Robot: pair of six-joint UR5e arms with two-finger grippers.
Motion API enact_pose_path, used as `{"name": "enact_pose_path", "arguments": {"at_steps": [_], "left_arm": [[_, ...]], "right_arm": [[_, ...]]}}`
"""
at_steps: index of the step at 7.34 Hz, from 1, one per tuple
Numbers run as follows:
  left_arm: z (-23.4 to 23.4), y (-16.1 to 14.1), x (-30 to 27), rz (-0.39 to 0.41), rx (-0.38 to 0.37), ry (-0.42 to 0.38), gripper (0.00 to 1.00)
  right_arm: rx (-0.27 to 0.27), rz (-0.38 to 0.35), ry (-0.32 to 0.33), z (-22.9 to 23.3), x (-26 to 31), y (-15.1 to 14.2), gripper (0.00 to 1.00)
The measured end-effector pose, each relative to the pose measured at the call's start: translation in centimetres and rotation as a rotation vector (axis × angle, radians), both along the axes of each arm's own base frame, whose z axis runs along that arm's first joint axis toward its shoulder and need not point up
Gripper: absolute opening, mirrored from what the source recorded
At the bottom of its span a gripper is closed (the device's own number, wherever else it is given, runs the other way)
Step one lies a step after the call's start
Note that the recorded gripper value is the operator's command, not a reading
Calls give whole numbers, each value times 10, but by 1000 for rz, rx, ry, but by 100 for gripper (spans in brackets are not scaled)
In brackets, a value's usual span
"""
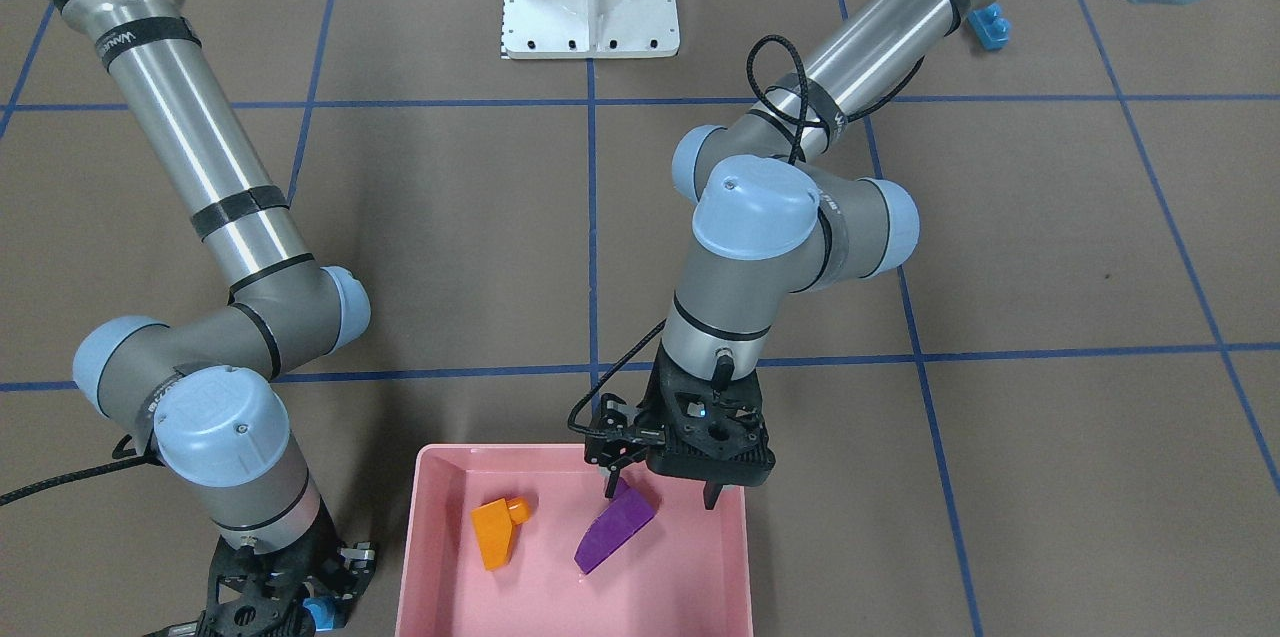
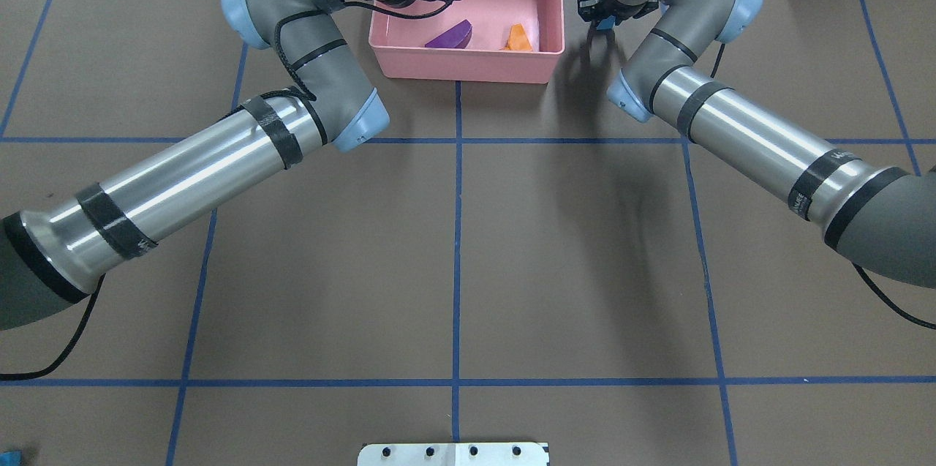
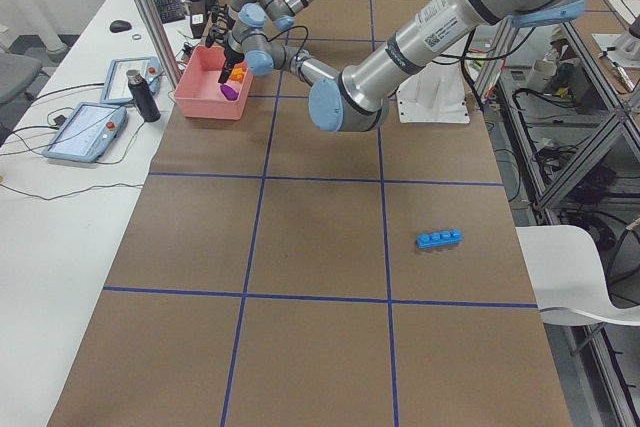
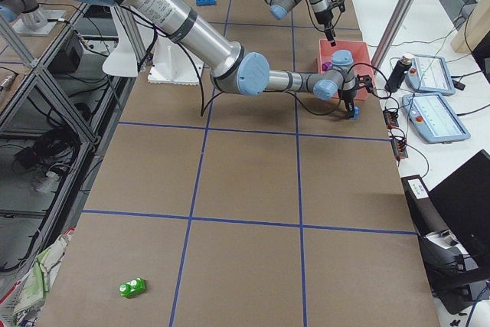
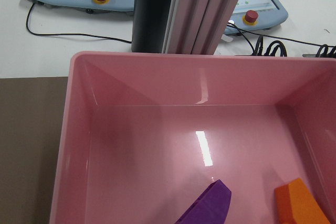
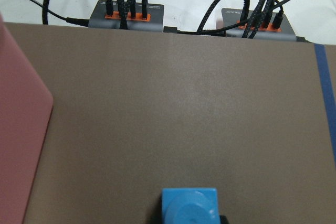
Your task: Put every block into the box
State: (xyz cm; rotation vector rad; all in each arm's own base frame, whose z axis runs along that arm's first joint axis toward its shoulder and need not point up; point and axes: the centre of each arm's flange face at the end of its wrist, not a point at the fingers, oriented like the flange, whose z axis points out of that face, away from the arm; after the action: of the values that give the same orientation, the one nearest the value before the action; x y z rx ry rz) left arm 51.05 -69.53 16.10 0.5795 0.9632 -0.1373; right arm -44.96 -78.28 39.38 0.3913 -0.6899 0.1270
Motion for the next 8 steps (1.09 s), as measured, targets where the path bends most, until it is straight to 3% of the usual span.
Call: {"name": "enact_pose_path", "arguments": {"at_steps": [3, 5, 7, 8], "left_arm": [[3, 7, -28, 25, -22, 13, 100], [9, 6, -95, 69, -89, 11, 100], [29, 37, -159, 134, -116, -87, 100], [52, 61, -181, 167, -123, -143, 100]], "right_arm": [[14, 0, -25, -34, 34, -25, 0], [-47, -30, -85, -110, 78, -40, 0], [-89, -45, -127, -180, 83, -33, 0], [-91, -49, -136, -197, 69, -27, 25]]}}
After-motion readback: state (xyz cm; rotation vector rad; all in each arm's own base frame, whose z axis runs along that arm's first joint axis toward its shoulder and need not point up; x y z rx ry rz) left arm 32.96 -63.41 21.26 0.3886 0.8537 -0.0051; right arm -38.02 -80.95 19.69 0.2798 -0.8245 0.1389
